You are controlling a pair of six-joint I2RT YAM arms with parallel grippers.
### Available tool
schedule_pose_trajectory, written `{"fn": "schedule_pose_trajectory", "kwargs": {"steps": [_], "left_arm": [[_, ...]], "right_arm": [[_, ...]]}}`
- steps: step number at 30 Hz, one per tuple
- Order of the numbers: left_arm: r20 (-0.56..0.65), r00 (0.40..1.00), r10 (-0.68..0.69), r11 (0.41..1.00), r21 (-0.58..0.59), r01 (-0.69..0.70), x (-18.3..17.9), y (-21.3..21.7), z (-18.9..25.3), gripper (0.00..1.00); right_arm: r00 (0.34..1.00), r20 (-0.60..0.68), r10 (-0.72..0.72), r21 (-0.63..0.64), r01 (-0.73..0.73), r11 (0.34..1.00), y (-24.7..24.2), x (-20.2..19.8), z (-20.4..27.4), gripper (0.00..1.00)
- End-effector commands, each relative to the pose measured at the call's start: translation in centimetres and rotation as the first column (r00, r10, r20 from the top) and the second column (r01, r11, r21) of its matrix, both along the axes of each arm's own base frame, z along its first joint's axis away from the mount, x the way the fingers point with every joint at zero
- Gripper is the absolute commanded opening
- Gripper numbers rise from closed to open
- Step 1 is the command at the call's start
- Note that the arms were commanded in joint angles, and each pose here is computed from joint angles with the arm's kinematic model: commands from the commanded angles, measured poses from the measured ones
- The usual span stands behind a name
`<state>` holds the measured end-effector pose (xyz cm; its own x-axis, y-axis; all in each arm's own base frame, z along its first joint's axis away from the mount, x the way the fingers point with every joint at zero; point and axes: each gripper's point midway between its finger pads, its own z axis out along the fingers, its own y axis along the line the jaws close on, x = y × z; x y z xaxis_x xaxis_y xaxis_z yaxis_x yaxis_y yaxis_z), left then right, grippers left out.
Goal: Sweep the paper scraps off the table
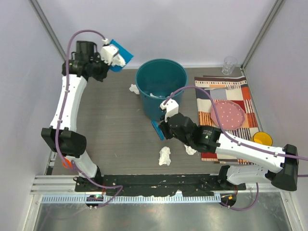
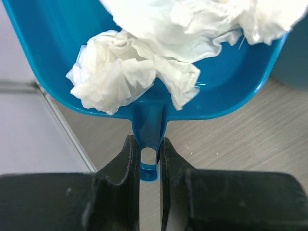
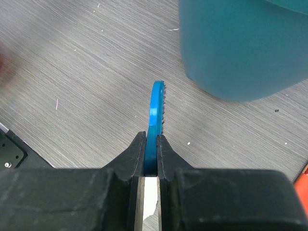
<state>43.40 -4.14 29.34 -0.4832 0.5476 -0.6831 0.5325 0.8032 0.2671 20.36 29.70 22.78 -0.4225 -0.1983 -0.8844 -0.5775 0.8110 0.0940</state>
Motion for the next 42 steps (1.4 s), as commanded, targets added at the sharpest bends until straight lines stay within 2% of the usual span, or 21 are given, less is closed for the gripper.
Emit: {"fn": "schedule_pose_trajectory", "kwargs": {"steps": [1, 3, 4, 5, 10, 11, 12, 13, 14, 15, 17, 18, 22, 31, 36, 37, 38, 39, 40, 41, 42], "left_arm": [[0.099, 0.993, -0.058, 0.989, 0.143, 0.044, -0.6, -5.6, 3.0, 0.0], [0.156, 0.987, -0.04, 0.962, 0.274, -0.005, -0.4, -5.7, 3.6, 0.0], [0.207, 0.972, -0.114, 0.94, 0.339, 0.038, -0.3, -7.7, 4.5, 0.0], [0.235, 0.968, -0.085, 0.909, 0.416, -0.021, -0.4, -7.0, 4.7, 0.0], [0.373, 0.909, -0.186, 0.797, 0.598, -0.082, 0.0, -10.7, 7.3, 0.0], [0.342, 0.905, -0.253, 0.729, 0.682, -0.054, 0.0, -11.2, 6.6, 0.0], [0.42, 0.875, -0.24, 0.72, 0.682, -0.13, 0.2, -11.3, 8.2, 0.0], [0.441, 0.855, -0.274, 0.699, 0.702, -0.138, -0.1, -12.4, 8.4, 0.0], [0.382, 0.853, -0.355, 0.591, 0.799, -0.111, 0.0, -12.6, 6.8, 0.0], [0.459, 0.818, -0.347, 0.599, 0.78, -0.184, 0.1, -12.9, 8.3, 0.0], [0.421, 0.82, -0.387, 0.469, 0.856, -0.218, -0.4, -12.8, 8.0, 0.0], [0.489, 0.79, -0.371, 0.486, 0.827, -0.283, -0.6, -12.9, 9.5, 0.0], [0.533, 0.745, -0.4, 0.456, 0.821, -0.343, -1.6, -13.6, 11.2, 0.0], [0.563, 0.723, -0.401, 0.466, 0.804, -0.368, -2.2, -13.2, 11.8, 0.0], [0.568, 0.727, -0.386, 0.506, 0.789, -0.349, -2.4, -12.5, 11.7, 0.0], [0.579, 0.731, -0.361, 0.543, 0.768, -0.34, -2.4, -12.1, 12.2, 0.0], [0.613, 0.737, -0.283, 0.655, 0.685, -0.318, -2.2, -11.8, 11.7, 0.0], [0.493, 0.816, -0.301, 0.662, 0.724, -0.193, -1.9, -10.7, 8.9, 0.0], [0.514, 0.819, -0.256, 0.74, 0.649, -0.176, -1.8, -9.9, 10.6, 0.0], [0.453, 0.872, -0.185, 0.803, 0.581, -0.131, -2.3, -8.9, 8.4, 0.0], [0.447, 0.887, -0.117, 0.83, 0.534, -0.16, -1.9, -6.3, 8.6, 0.0]], "right_arm": [[1.0, 0.026, -0.015, 0.045, 0.014, 0.999, -0.3, 0.1, 1.4, 0.01], [1.0, 0.025, -0.009, 0.053, 0.008, 0.999, -0.2, 0.0, 1.5, 0.01], [1.0, 0.022, -0.003, 0.053, 0.002, 0.999, -0.1, -0.1, 1.4, 0.01], [1.0, 0.022, -0.003, 0.058, 0.001, 0.998, -0.1, -0.2, 1.6, 0.01], [1.0, 0.021, 0.005, 0.084, -0.006, 0.996, 0.1, -0.3, 2.0, 0.01], [1.0, 0.019, 0.007, 0.086, -0.008, 0.996, 0.1, -0.4, 1.9, 0.01], [1.0, 0.022, 0.006, 0.087, -0.008, 0.996, 0.2, -0.3, 2.0, 0.01], [1.0, 0.023, 0.007, 0.09, -0.009, 0.996, 0.2, -0.3, 2.1, 0.01], [1.0, 0.024, 0.007, 0.088, -0.009, 0.996, 0.2, -0.3, 2.1, 0.01], [1.0, 0.023, 0.006, 0.089, -0.008, 0.996, 0.2, -0.3, 2.1, 0.01], [1.0, 0.023, 0.011, 0.089, -0.013, 0.996, 0.2, -0.3, 2.1, 0.01], [1.0, 0.024, 0.013, 0.088, -0.015, 0.996, 0.2, -0.4, 2.1, 0.01], [0.999, 0.027, 0.019, 0.079, -0.021, 0.997, 0.4, -0.3, 2.0, 0.01], [0.998, 0.021, 0.06, 0.065, -0.061, 0.996, 1.5, -0.4, 1.9, 0.01], [0.997, 0.019, 0.076, 0.064, -0.077, 0.995, 2.0, -0.4, 1.9, 0.01], [0.997, 0.019, 0.078, 0.065, -0.079, 0.995, 2.1, -0.3, 2.0, 0.01], [0.996, 0.017, 0.085, 0.066, -0.086, 0.994, 2.3, -0.4, 2.0, 0.01], [0.996, 0.018, 0.091, 0.071, -0.092, 0.993, 2.6, -0.4, 1.9, 0.01], [0.995, 0.021, 0.101, 0.078, -0.102, 0.992, 2.9, -0.4, 2.1, 0.01], [0.992, 0.027, 0.126, 0.091, -0.128, 0.988, 3.6, -0.5, 2.3, 0.01], [0.99, 0.026, 0.141, 0.09, -0.143, 0.986, 4.2, -0.4, 2.3, 0.01]]}}
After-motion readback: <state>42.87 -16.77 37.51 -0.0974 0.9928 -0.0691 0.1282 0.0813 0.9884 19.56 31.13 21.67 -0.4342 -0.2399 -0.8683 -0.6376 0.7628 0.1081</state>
